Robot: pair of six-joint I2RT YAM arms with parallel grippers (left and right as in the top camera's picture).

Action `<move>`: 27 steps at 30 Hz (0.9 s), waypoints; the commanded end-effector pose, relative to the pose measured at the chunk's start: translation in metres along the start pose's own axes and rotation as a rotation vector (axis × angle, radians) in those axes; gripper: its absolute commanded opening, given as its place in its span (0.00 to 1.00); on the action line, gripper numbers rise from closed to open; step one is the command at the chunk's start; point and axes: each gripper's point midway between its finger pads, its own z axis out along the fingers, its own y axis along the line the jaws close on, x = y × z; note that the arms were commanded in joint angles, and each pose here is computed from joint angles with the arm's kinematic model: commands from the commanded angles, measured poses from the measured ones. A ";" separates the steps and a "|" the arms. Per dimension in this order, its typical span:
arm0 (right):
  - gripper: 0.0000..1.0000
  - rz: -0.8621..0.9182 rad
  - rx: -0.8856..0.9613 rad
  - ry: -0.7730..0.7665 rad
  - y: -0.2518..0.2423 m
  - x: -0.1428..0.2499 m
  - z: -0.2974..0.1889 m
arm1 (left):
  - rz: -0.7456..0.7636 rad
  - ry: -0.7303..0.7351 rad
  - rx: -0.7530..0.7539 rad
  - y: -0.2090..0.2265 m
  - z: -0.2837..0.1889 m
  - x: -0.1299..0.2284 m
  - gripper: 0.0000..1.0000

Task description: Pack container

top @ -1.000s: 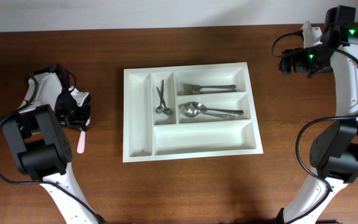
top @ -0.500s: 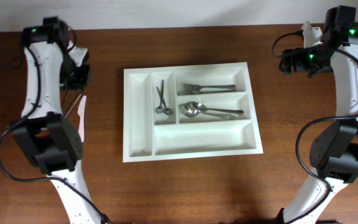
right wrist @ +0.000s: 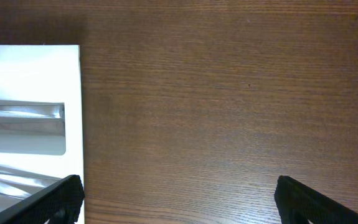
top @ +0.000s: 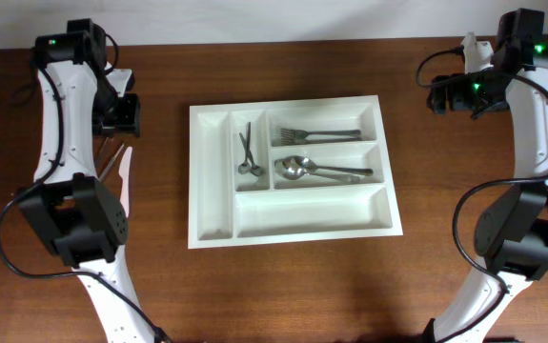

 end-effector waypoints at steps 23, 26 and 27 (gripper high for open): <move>0.99 0.008 0.015 -0.023 -0.002 -0.005 -0.009 | -0.072 0.198 0.001 0.034 0.108 0.060 0.53; 0.99 0.008 0.015 -0.023 -0.002 -0.005 -0.009 | -0.071 0.209 0.003 0.032 0.119 0.066 0.53; 0.99 0.008 0.015 -0.023 -0.002 -0.005 -0.009 | -0.071 0.217 0.005 0.032 0.122 0.069 0.54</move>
